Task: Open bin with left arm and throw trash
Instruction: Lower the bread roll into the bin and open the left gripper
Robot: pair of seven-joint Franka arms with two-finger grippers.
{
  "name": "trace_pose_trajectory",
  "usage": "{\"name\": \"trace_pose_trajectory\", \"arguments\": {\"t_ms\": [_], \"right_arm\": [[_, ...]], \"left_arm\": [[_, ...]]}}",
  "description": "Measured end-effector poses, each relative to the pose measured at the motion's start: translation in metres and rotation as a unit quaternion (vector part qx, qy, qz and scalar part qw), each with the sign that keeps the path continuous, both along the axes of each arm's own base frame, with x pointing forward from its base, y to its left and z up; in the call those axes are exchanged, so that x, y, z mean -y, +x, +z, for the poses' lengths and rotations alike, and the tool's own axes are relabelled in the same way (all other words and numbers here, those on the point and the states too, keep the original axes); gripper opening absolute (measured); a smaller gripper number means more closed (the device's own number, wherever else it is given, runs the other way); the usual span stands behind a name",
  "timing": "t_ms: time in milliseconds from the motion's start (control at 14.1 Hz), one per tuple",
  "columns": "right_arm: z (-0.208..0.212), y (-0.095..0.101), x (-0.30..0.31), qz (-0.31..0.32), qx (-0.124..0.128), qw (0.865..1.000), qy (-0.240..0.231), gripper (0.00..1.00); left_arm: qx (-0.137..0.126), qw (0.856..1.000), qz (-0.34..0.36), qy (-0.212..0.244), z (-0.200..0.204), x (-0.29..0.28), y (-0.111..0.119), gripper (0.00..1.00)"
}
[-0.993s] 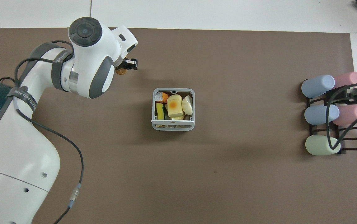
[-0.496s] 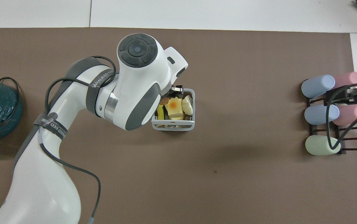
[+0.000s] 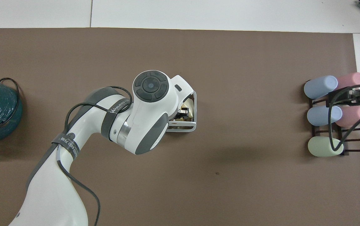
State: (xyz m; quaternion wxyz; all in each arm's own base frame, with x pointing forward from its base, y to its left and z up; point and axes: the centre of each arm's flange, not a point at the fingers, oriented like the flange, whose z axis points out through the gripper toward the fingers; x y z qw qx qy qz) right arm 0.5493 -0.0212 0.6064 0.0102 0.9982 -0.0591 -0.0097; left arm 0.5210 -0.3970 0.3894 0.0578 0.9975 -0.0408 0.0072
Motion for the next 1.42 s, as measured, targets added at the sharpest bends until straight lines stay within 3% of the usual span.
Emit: {"name": "trace_pose_trajectory", "arguments": {"t_ms": [284,567,851,993,1418], "right_arm": [[0.0,0.0,0.0,0.0,0.0,1.0,0.0,1.0],[0.0,0.0,0.0,0.0,0.0,1.0,0.0,1.0],[0.0,0.0,0.0,0.0,0.0,1.0,0.0,1.0],[0.0,0.0,0.0,0.0,0.0,1.0,0.0,1.0],[0.0,0.0,0.001,0.0,0.0,1.0,0.0,1.0]], "left_arm": [[0.04,0.998,0.025,-0.035,-0.026,0.003,-0.002,0.42],[0.044,0.997,0.038,-0.041,-0.03,0.005,-0.001,0.41],[0.042,0.997,0.041,-0.043,-0.019,0.01,0.001,0.78],[0.028,0.998,0.043,-0.032,-0.002,0.008,0.01,1.0],[0.007,0.999,0.047,-0.015,0.033,0.003,0.023,1.0]]}}
